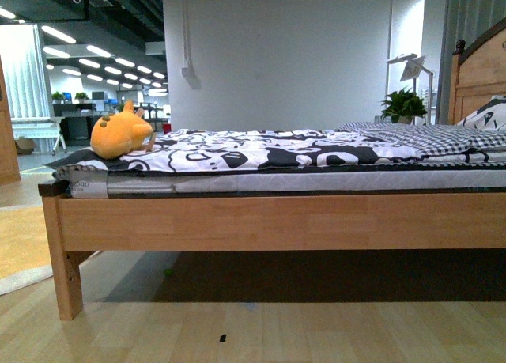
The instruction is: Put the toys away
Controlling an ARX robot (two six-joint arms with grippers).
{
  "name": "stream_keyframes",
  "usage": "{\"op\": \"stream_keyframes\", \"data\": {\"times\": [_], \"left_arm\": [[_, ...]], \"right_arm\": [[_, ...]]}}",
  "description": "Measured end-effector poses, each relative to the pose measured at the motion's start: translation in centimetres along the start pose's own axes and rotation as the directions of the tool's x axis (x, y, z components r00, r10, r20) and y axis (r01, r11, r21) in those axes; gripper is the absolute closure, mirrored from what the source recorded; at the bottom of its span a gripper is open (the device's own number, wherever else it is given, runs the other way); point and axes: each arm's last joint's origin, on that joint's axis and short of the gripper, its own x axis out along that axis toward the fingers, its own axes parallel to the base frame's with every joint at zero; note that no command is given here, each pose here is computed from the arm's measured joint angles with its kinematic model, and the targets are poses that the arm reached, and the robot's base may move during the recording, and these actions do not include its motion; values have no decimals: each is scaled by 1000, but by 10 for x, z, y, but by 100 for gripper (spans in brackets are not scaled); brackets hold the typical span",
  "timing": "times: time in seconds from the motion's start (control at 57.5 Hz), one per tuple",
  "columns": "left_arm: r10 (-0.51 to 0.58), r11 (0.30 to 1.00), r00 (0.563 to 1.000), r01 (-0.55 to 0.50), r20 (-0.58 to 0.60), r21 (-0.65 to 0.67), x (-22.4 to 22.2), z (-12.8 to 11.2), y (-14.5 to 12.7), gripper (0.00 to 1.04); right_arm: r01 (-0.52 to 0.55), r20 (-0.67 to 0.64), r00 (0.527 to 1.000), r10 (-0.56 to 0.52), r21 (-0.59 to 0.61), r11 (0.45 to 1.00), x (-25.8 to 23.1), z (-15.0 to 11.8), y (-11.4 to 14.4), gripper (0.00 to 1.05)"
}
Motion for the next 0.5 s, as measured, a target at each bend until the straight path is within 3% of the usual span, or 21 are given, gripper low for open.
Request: {"op": "stream_keyframes", "data": {"times": [0.505], "left_arm": [[0,1000,1000,0,0,0,0,0,0,6]], "right_arm": [[0,0,1000,0,0,1000,0,0,0,0]]}}
